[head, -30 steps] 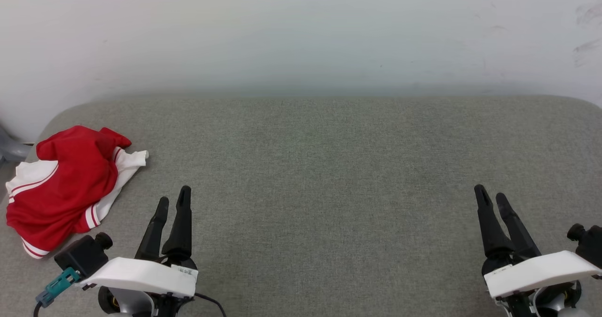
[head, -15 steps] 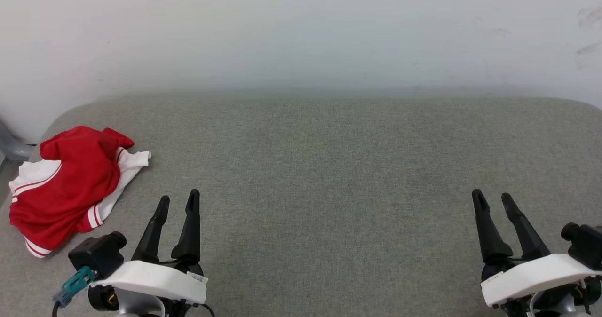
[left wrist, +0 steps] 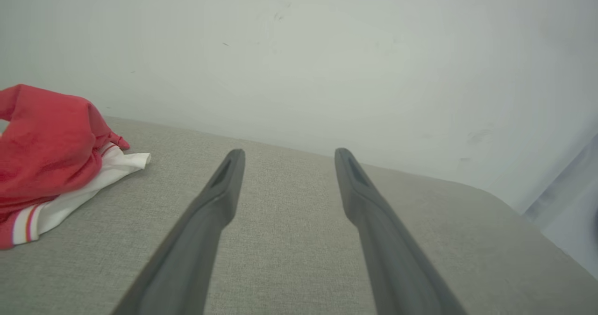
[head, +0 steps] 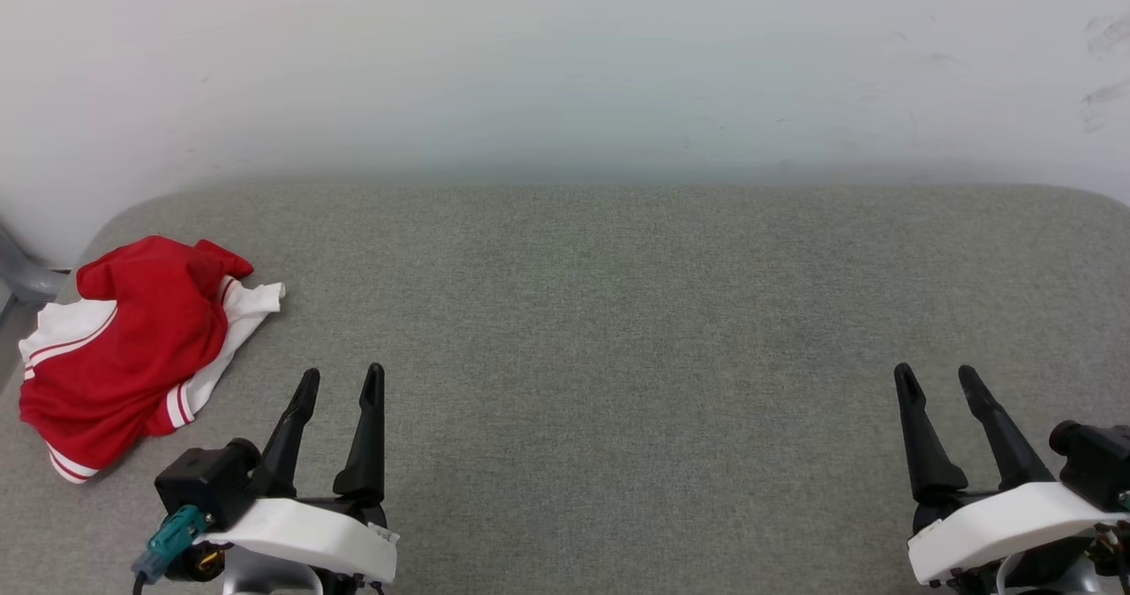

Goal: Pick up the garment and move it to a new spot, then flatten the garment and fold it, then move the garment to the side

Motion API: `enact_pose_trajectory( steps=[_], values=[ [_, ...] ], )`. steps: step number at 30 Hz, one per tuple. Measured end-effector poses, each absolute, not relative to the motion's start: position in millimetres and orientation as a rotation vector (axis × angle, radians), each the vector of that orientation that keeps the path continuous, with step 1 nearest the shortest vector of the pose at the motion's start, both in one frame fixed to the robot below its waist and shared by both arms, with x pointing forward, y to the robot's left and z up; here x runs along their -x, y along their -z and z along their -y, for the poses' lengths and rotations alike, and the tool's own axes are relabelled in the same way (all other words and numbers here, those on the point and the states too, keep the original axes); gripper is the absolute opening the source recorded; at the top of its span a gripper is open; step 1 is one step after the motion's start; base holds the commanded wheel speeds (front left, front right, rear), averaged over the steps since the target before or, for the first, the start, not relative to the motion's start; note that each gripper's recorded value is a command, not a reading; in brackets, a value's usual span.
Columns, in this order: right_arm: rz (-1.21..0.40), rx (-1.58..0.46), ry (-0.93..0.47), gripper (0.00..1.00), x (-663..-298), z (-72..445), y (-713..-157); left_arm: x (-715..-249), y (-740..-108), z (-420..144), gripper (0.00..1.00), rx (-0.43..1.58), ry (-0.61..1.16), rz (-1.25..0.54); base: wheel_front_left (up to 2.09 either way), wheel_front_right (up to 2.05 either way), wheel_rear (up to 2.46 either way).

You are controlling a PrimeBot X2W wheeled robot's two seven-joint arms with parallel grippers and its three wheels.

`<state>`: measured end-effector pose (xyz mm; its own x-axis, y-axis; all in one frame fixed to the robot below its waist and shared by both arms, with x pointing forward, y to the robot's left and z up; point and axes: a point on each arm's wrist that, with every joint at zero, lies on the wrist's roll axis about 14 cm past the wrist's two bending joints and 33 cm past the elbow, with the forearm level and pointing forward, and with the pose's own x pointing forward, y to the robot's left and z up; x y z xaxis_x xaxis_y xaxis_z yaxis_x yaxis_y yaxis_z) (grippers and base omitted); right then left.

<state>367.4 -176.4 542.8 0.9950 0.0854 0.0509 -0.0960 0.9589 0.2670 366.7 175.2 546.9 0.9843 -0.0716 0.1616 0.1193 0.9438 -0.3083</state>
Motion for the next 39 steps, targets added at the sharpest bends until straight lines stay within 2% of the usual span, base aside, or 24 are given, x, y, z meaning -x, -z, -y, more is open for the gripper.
enact_pose_trajectory(
  steps=[39],
  values=[
    [0.064, -0.028, -0.071, 1.00, -361.7, 181.4, -547.7, -358.7, -548.0, -170.8, 1.00, 0.024, 0.112, 0.200, 0.00, 0.00, 0.00]
  ],
)
